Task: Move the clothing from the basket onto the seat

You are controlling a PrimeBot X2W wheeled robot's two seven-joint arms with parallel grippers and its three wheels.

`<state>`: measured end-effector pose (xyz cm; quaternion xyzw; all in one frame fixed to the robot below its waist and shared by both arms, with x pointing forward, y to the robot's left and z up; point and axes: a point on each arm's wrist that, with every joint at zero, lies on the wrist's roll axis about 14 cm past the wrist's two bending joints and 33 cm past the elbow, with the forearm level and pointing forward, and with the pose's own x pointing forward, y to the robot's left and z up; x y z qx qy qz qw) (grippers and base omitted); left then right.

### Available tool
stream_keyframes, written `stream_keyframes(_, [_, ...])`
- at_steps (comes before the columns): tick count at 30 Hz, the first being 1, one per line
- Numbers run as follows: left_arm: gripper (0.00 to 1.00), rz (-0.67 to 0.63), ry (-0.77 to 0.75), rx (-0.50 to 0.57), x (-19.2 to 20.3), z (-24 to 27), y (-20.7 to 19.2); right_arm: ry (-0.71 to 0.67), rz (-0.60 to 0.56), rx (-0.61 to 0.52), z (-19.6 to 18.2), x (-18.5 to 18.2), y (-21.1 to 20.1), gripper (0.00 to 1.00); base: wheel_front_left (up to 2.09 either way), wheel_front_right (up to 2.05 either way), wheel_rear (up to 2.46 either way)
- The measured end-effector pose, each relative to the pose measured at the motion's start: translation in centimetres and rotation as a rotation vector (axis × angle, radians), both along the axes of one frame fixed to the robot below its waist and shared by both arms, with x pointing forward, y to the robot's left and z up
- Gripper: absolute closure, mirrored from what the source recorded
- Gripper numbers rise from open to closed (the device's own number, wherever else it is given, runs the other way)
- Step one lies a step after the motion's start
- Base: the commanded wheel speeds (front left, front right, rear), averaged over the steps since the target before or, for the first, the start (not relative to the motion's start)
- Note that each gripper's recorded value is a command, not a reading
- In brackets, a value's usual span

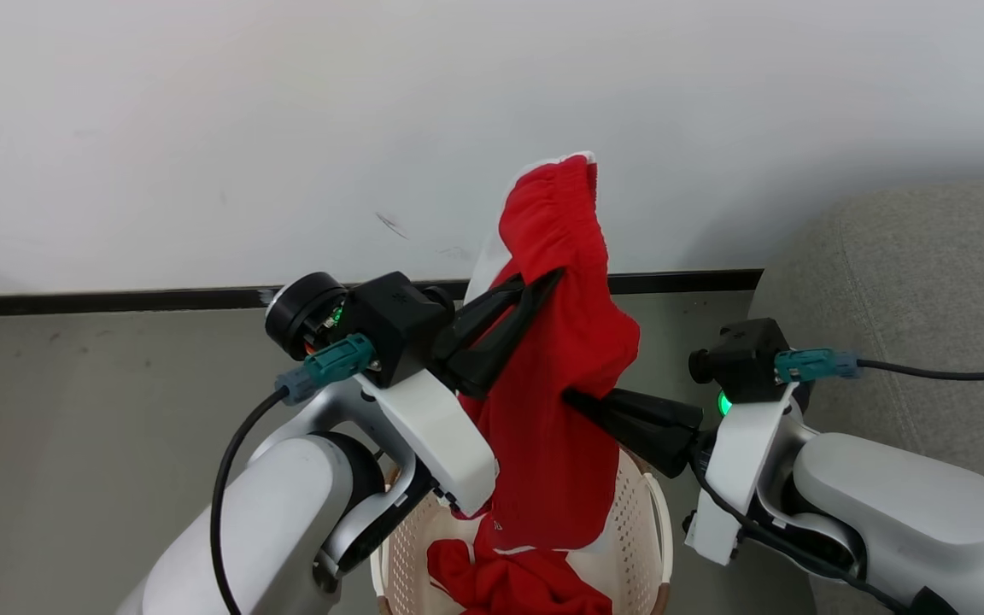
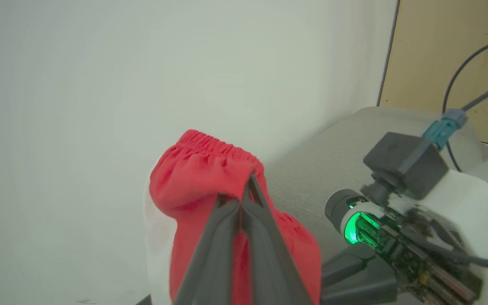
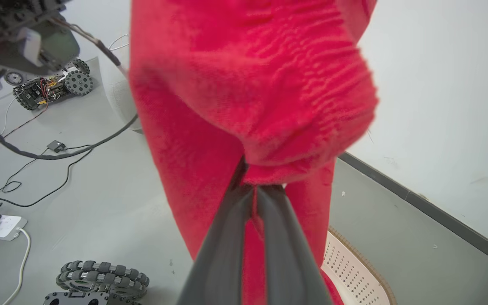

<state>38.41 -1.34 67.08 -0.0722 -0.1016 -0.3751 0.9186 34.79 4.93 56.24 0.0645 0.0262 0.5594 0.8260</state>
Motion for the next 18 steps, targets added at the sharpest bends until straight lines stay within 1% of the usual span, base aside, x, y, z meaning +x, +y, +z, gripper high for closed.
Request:
stream_keyframes(5, [1.00, 0.031, 0.023, -0.009, 0.9, -0.6, 0.6, -0.017, -0.019, -0.007, 0.0, 0.5, -0.6, 1.00, 0.00, 0.00, 0.00])
stream_keyframes(10, [1.00, 0.066, 0.066, -0.035, 1.9, -1.6, 1.3, -0.019, -0.068, -0.037, -0.6, 1.4, -2.4, 1.00, 0.00, 0.00, 0.00])
stream_keyframes(11, [1.00, 0.086, 0.101, -0.043, 2.2, -2.6, 1.7, -0.033, -0.096, -0.018, 0.2, 2.0, -3.0, 1.00, 0.00, 0.00, 0.00])
stream_keyframes(12, [0.91, 0.099, 0.120, -0.049, 2.4, -3.2, 2.0, -0.051, -0.114, -0.001, 1.0, 2.4, -3.3, 1.00, 0.00, 0.00, 0.00])
stream_keyframes(13, [0.70, 0.108, 0.134, -0.056, 2.5, -3.6, 2.2, -0.070, -0.133, 0.016, 1.9, 2.9, -3.7, 1.00, 0.00, 0.00, 0.00])
stream_keyframes(14, [0.55, 0.118, 0.150, -0.053, 2.7, -4.1, 2.4, -0.088, -0.154, 0.028, 2.6, 3.3, -4.3, 1.00, 0.00, 0.00, 0.00])
stream_keyframes(15, [0.50, 0.121, 0.163, -0.053, 2.8, -4.5, 2.4, -0.097, -0.186, 0.042, 3.1, 3.9, -5.1, 1.00, 0.00, 0.00, 0.00])
stream_keyframes(16, [0.30, 0.125, 0.170, -0.055, 2.8, -4.9, 2.6, -0.104, -0.214, 0.045, 3.4, 4.3, -5.9, 1.00, 0.00, 0.00, 0.00])
stream_keyframes(17, [0.00, 0.126, 0.177, -0.051, 2.8, -5.2, 2.6, -0.108, -0.246, 0.049, 3.5, 4.7, -6.9, 1.00, 0.00, 0.00, 0.00])
stream_keyframes(18, [0.00, 0.129, 0.180, -0.048, 2.9, -5.5, 2.6, -0.109, -0.275, 0.053, 3.6, 4.9, -7.7, 1.00, 0.00, 0.00, 0.00])
